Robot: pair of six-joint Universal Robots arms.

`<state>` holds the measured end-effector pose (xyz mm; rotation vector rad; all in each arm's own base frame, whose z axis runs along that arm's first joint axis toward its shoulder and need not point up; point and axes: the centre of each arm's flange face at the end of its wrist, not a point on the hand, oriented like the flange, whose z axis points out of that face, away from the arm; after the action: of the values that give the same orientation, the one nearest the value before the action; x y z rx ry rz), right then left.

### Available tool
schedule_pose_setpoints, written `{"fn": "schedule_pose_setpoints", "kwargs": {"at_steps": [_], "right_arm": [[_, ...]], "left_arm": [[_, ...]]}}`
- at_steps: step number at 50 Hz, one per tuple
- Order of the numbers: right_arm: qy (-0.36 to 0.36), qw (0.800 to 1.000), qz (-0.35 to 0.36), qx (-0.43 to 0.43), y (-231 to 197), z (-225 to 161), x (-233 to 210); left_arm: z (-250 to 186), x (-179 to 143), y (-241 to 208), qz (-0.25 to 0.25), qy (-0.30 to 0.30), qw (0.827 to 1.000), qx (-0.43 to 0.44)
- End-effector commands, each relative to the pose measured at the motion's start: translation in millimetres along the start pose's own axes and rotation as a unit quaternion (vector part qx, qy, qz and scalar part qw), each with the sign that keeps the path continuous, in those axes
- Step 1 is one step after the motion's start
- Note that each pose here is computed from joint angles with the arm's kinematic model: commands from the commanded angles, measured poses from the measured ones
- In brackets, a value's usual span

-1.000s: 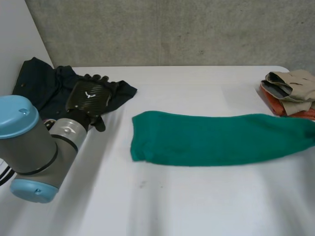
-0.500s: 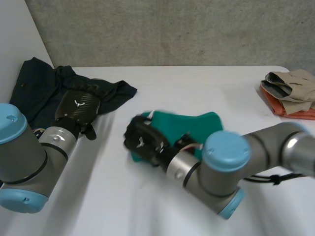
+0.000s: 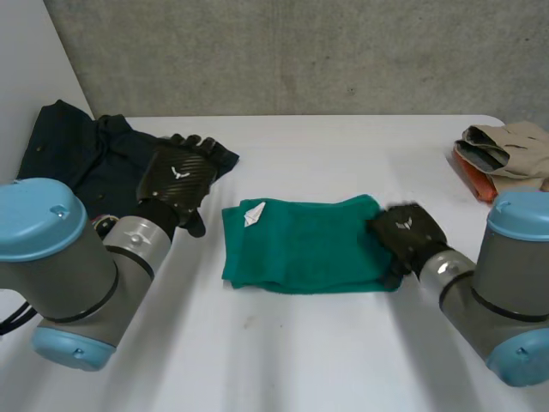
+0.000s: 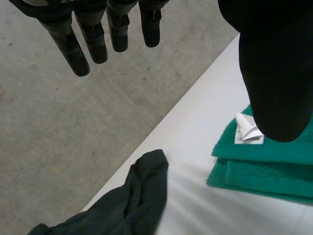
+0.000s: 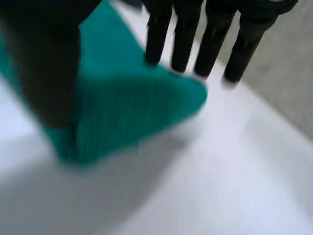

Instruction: Fold the laundry.

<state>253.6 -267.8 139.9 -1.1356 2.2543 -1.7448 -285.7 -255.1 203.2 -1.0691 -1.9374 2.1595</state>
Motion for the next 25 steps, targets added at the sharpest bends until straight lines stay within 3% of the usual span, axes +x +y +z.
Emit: {"fn": "schedule_pose_setpoints", "kwargs": {"at_steps": [1, 5, 10, 14, 19, 25], "right_arm": [[0.030, 0.997, -0.058, -0.030, 15.5, 11.3, 17.7], [0.064, 0.995, -0.072, 0.015, -6.3, 19.8, 25.3], [0.064, 0.985, -0.089, 0.135, -74.5, 10.2, 7.5], [-0.030, 0.969, -0.122, 0.212, -100.7, 5.5, -57.8], [-0.147, 0.953, -0.153, 0.218, -87.6, 0.9, -128.9], [-0.182, 0.959, -0.148, 0.157, -64.5, 5.4, -145.0]], "left_arm": [[-1.4, 6.2, 2.6, 0.000, 0.008, 1.000, -0.005], [-2.2, 5.2, 0.7, 0.000, 0.006, 1.000, -0.003], [-3.9, 1.4, -3.9, 0.001, 0.000, 1.000, 0.002], [-6.1, -5.0, -10.8, 0.001, -0.009, 1.000, 0.011], [-6.3, -7.5, -11.5, -0.002, -0.013, 1.000, 0.012], [-4.8, -8.7, -13.7, -0.024, -0.016, 0.999, 0.017]]}}
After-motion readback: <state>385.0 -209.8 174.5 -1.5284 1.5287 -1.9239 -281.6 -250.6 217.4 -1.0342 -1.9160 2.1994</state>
